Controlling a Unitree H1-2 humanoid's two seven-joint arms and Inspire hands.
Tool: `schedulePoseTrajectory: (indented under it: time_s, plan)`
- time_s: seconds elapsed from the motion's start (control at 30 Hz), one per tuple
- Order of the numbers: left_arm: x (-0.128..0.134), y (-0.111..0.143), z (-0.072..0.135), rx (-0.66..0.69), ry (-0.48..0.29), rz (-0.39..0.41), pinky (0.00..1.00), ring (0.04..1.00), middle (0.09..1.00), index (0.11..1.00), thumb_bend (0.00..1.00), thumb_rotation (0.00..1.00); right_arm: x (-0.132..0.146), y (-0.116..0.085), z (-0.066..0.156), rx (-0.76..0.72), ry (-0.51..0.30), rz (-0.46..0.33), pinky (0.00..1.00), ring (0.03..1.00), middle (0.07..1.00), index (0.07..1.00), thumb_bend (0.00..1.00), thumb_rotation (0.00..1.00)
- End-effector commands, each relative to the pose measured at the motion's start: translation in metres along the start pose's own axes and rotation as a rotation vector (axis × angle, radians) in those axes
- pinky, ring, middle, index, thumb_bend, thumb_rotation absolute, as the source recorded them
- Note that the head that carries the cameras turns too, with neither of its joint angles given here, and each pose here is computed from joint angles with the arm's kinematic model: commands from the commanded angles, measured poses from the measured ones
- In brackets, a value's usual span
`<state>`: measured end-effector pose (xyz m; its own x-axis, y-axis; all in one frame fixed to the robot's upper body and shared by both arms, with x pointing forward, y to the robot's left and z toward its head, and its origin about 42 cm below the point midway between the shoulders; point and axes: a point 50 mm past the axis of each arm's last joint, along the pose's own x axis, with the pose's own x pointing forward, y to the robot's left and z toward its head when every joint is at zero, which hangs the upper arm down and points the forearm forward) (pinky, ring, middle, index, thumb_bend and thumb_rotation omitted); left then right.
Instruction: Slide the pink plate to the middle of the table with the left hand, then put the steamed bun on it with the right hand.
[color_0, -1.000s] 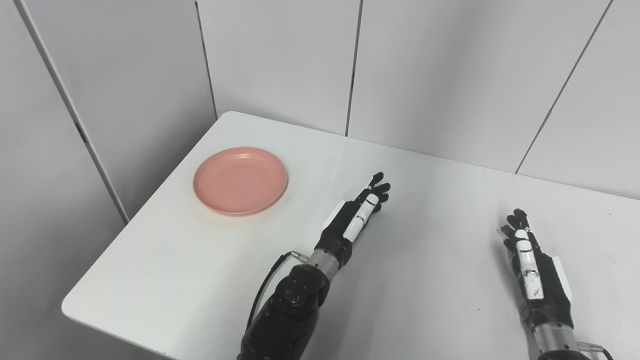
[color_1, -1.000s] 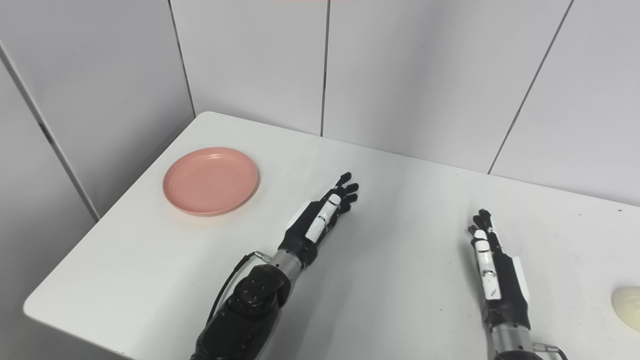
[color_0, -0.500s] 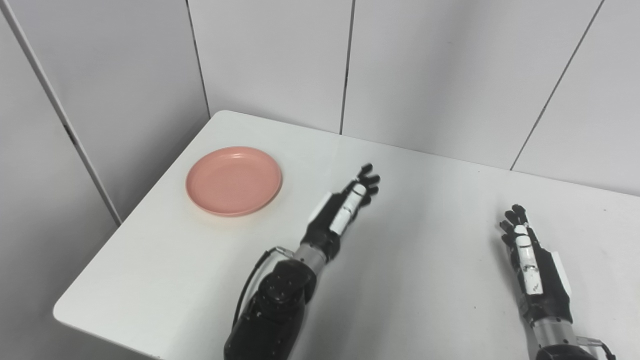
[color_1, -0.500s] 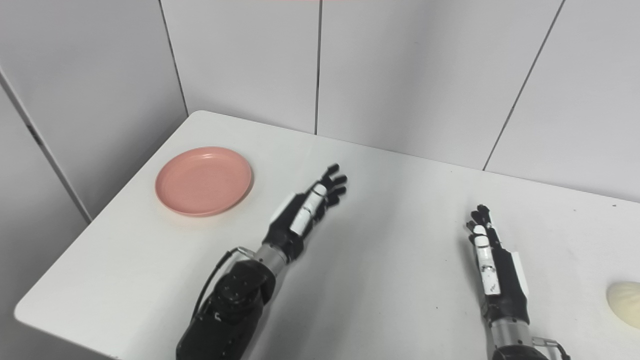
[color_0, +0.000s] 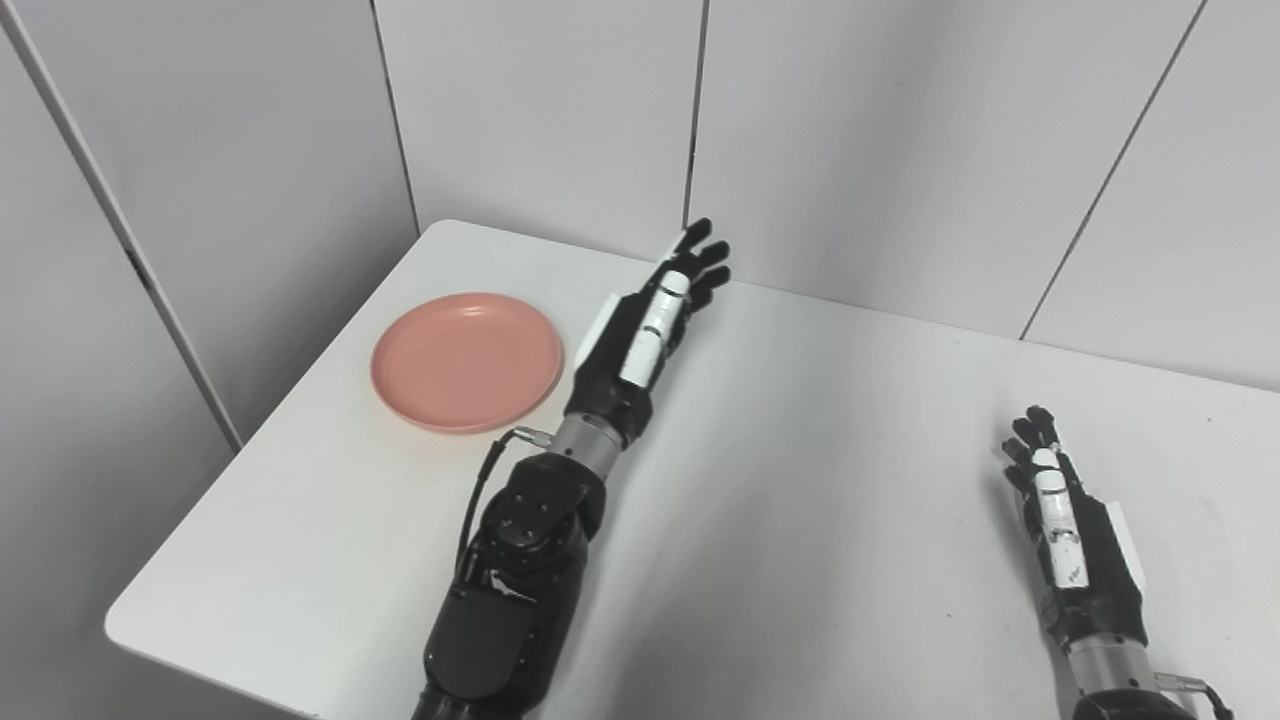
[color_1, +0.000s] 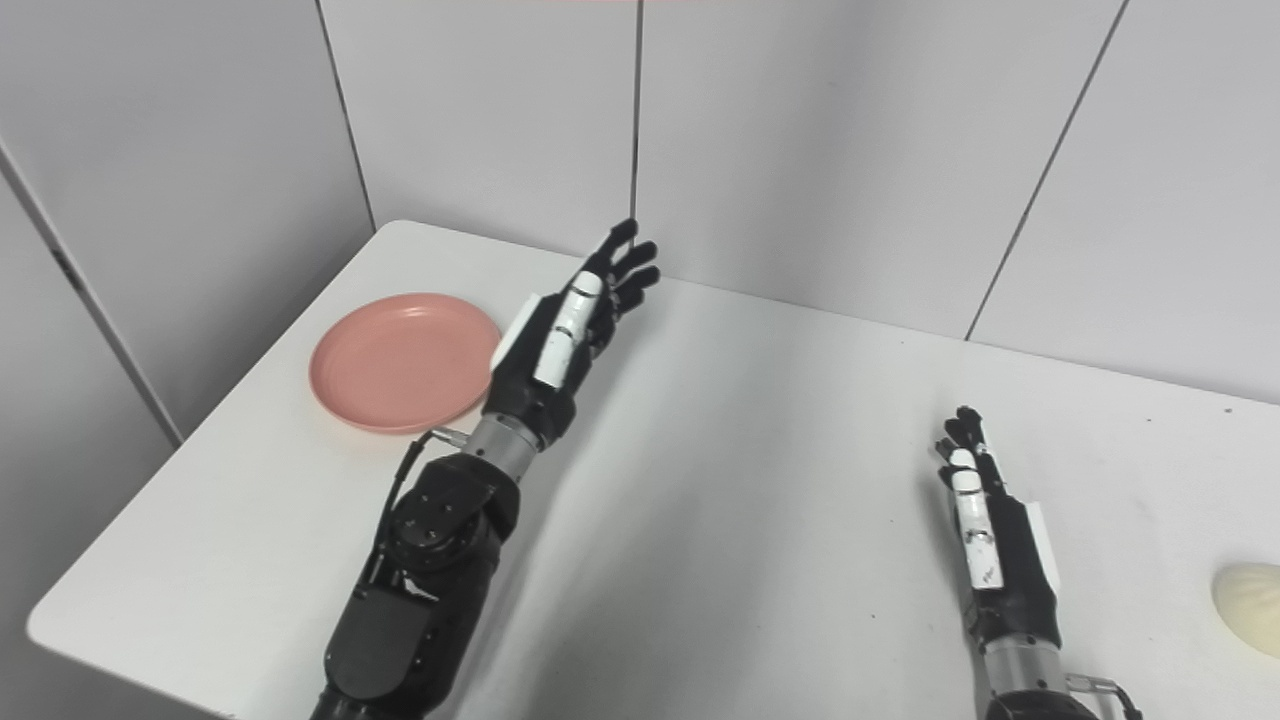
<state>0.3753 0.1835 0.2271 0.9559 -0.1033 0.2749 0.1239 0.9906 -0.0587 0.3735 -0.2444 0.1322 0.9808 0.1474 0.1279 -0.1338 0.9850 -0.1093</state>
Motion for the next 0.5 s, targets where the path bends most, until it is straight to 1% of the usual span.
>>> schedulePoseTrajectory:
  time_s: [0.0, 0.1, 0.23, 0.33, 0.4, 0.47]
  plan:
    - [0.011, 0.002, 0.028, -0.007, -0.095, 0.01, 0.98, 0.911, 0.921, 0.924, 0.55, 1.0, -0.017, -0.005, -0.019, 0.005, 0.043, -0.012, 0.99, 0.954, 0.965, 0.977, 0.09, 1.0]
    - [0.01, 0.011, 0.034, -0.001, -0.109, 0.036, 0.98, 0.899, 0.909, 0.912, 0.54, 1.0, -0.017, -0.006, -0.019, 0.003, 0.044, -0.012, 0.99, 0.954, 0.966, 0.977, 0.09, 1.0]
    - [0.008, 0.028, 0.041, 0.018, -0.138, 0.069, 0.98, 0.913, 0.925, 0.93, 0.56, 1.0, -0.017, -0.007, -0.018, 0.005, 0.045, -0.014, 0.98, 0.951, 0.966, 0.974, 0.09, 1.0]
    - [0.007, 0.042, 0.049, -0.004, -0.169, 0.127, 0.95, 0.895, 0.911, 0.919, 0.53, 1.0, -0.018, -0.008, -0.018, -0.006, 0.046, -0.016, 0.98, 0.949, 0.964, 0.972, 0.1, 1.0]
    - [0.006, 0.048, 0.052, -0.017, -0.181, 0.151, 0.93, 0.894, 0.911, 0.918, 0.52, 1.0, -0.018, -0.009, -0.018, -0.005, 0.049, -0.019, 0.97, 0.949, 0.964, 0.972, 0.1, 1.0]
    - [0.006, 0.058, 0.057, -0.018, -0.197, 0.174, 0.93, 0.914, 0.927, 0.93, 0.52, 1.0, -0.018, -0.009, -0.017, -0.001, 0.052, -0.02, 0.98, 0.953, 0.967, 0.976, 0.1, 1.0]
